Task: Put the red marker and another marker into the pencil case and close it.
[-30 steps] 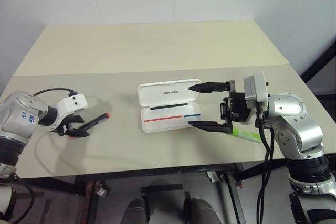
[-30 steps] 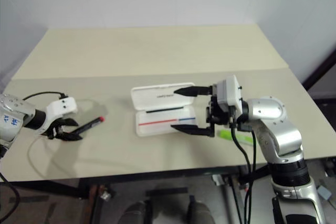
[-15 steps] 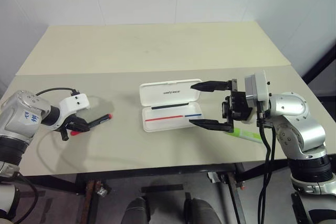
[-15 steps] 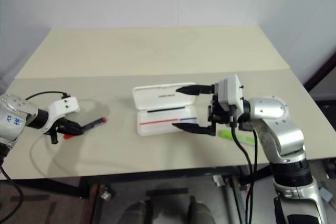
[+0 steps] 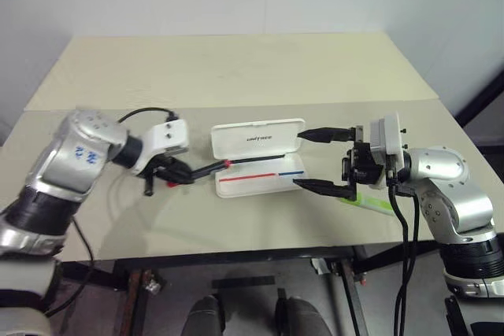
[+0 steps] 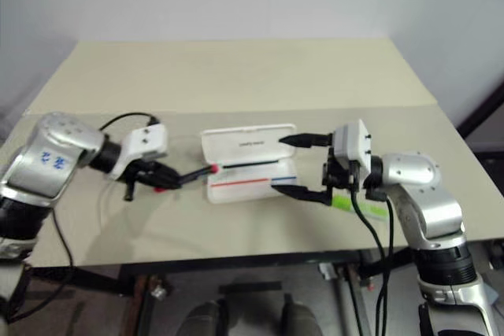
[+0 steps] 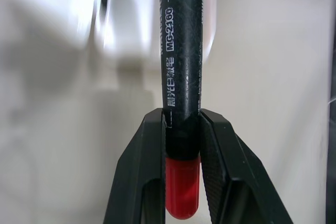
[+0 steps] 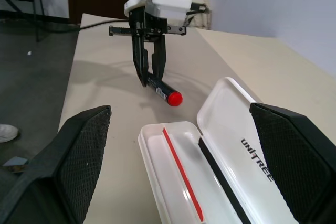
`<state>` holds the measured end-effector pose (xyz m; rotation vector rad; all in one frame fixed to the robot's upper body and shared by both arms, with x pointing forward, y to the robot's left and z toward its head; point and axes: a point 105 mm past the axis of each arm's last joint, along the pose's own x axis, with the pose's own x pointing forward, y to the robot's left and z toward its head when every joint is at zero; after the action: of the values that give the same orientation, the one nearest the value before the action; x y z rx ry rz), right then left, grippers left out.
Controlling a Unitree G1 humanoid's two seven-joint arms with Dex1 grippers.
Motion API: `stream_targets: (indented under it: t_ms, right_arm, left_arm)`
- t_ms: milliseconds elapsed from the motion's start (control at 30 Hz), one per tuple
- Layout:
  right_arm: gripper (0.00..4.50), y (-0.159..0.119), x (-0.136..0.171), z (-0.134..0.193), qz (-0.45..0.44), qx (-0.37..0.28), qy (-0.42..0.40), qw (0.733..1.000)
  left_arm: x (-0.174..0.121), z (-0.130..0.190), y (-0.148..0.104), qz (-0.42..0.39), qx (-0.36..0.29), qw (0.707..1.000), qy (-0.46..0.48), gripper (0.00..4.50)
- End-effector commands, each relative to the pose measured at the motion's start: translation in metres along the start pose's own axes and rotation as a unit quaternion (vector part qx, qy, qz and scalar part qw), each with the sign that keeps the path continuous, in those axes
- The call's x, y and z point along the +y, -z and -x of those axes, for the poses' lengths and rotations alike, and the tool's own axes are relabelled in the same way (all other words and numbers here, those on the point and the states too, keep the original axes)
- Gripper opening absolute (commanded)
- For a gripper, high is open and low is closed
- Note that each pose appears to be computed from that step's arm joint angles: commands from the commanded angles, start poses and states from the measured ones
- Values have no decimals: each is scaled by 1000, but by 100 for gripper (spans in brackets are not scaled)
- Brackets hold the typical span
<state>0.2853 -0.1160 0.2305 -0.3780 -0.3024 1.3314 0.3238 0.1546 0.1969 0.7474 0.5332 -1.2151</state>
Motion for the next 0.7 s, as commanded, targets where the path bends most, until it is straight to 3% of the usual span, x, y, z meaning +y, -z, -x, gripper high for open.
stream_targets:
  t_ms: [33,367,700]
  right_arm:
    - [450,-8,-3,10,24,-3,24,999]
    - [450,-5,2,23,14,13,59,998]
    - [450,-7,9,28,4,14,91,996]
  left_arm:
    - [3,-14,-25,-34,-28,999,3,54]
    - [17,-66,-54,-90,-47,995,2,54]
    - [32,-83,-64,-126,-41,991,-27,54]
